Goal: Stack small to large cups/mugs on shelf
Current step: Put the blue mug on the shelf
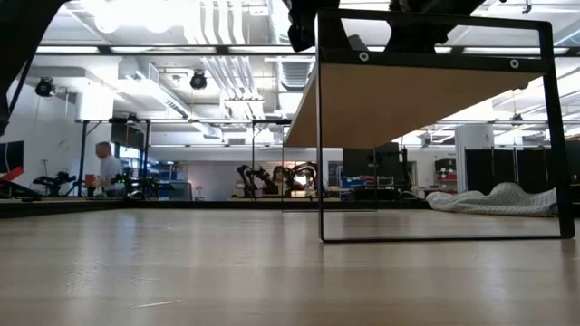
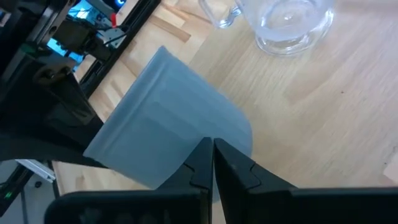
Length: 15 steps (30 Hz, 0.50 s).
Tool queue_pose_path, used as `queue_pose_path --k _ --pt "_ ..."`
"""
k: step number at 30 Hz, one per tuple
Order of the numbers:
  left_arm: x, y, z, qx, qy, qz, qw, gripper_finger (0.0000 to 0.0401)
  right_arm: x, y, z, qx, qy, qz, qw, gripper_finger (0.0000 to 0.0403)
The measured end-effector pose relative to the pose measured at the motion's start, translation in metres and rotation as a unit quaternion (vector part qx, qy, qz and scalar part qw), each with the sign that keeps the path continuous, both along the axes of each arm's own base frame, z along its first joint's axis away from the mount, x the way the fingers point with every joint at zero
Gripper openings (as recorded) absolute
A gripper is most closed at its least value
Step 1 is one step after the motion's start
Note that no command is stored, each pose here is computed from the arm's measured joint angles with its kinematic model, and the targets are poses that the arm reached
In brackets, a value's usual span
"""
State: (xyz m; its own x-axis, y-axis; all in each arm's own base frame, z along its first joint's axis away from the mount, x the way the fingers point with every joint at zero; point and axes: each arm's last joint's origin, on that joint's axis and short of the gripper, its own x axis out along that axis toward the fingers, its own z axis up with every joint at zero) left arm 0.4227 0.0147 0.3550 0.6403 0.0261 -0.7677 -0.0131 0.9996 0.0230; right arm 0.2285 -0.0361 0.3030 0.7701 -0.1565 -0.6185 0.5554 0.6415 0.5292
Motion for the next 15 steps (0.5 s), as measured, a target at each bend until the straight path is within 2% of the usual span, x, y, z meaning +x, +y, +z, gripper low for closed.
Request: queue_pose_path --k 15 --pt "0.0043 0.0018 0.0037 0.012 -0.030 0.010 0.999 0.0008 0.0007 0.0053 -0.0100 0.007 0.003 -0.008 1.000 0.0008"
